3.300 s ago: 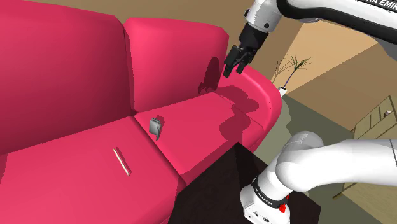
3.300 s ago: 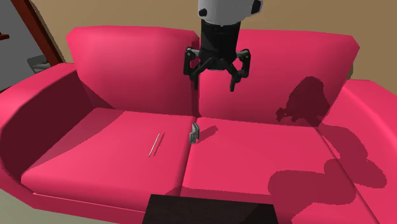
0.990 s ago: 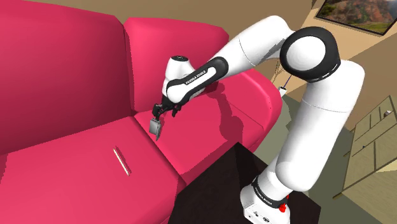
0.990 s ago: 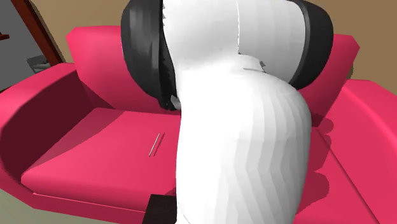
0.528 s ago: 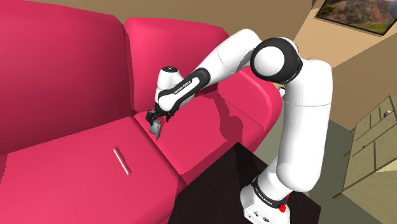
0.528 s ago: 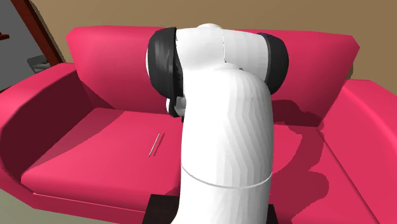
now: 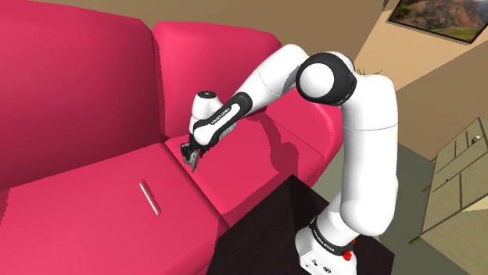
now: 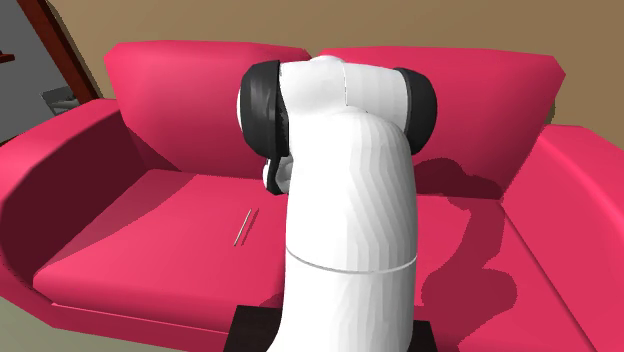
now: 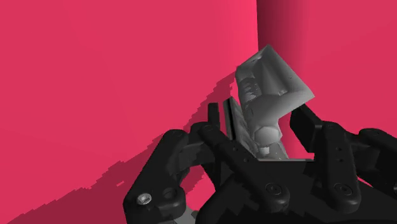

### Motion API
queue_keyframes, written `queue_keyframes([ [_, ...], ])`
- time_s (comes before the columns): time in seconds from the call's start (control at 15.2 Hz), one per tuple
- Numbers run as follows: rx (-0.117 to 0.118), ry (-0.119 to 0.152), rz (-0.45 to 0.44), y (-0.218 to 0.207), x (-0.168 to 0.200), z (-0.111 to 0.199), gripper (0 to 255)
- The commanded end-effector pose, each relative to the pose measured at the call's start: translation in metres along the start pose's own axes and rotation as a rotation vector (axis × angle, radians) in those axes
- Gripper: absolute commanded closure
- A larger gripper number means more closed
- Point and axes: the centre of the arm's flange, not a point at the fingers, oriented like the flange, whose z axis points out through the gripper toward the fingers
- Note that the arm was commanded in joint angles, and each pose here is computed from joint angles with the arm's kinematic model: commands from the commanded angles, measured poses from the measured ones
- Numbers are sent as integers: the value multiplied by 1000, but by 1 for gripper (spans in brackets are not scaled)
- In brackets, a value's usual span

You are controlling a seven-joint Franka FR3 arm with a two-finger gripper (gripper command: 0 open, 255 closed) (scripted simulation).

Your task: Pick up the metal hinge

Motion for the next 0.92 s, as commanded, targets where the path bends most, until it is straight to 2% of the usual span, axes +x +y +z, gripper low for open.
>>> queue_keyframes([
  [0.0,0,0,0,0,0,1,255],
  [0.53,0,0,0,0,0,1,255],
  [0.86,0,0,0,-1,2,-26,255],
])
